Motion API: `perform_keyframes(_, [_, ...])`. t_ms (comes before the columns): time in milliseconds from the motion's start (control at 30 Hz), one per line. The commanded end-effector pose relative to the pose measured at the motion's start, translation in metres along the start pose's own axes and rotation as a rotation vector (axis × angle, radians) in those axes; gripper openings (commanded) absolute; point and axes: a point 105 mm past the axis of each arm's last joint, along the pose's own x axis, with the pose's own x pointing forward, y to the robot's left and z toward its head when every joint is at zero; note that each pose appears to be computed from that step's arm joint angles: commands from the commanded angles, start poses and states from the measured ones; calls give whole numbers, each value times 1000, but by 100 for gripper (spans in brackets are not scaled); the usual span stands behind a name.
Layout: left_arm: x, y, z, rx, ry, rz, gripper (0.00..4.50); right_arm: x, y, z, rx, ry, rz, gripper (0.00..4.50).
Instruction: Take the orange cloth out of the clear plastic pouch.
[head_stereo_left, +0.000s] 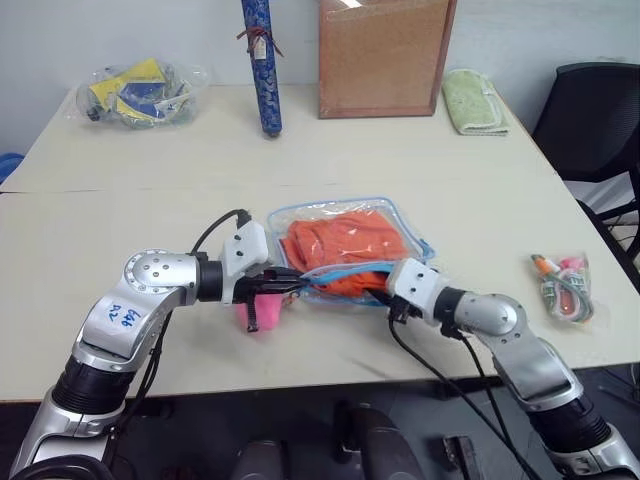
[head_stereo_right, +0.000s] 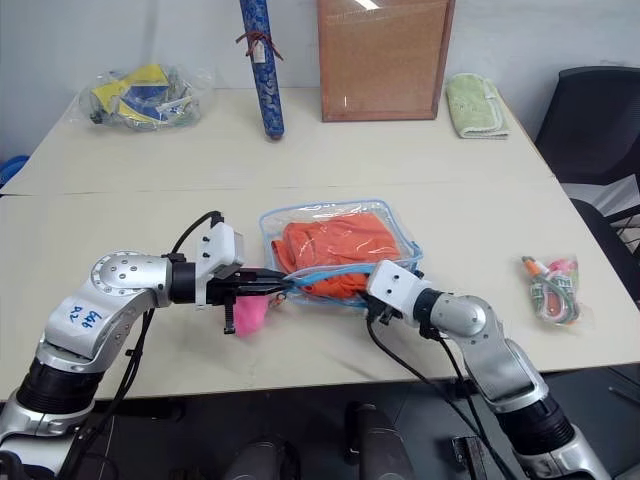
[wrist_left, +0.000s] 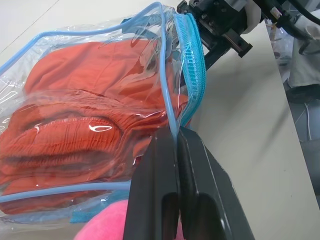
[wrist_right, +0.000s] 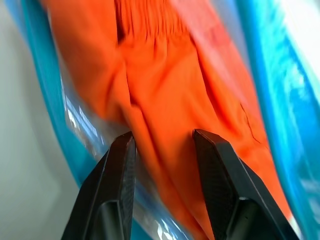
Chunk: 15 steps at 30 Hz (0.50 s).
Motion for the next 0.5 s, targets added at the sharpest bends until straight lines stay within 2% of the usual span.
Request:
perform_keyframes(33, [0, 0, 9, 49, -19, -4, 0, 0, 1, 4, -105, -10, 5, 176])
perform_keyframes(267, [1, 2, 10, 51, -23, -2, 0, 16, -9, 6, -197, 2, -48, 176])
perform_keyframes(500, [2, 3, 11, 55, -29, -1, 0, 36, -5, -10, -238, 58, -29, 176])
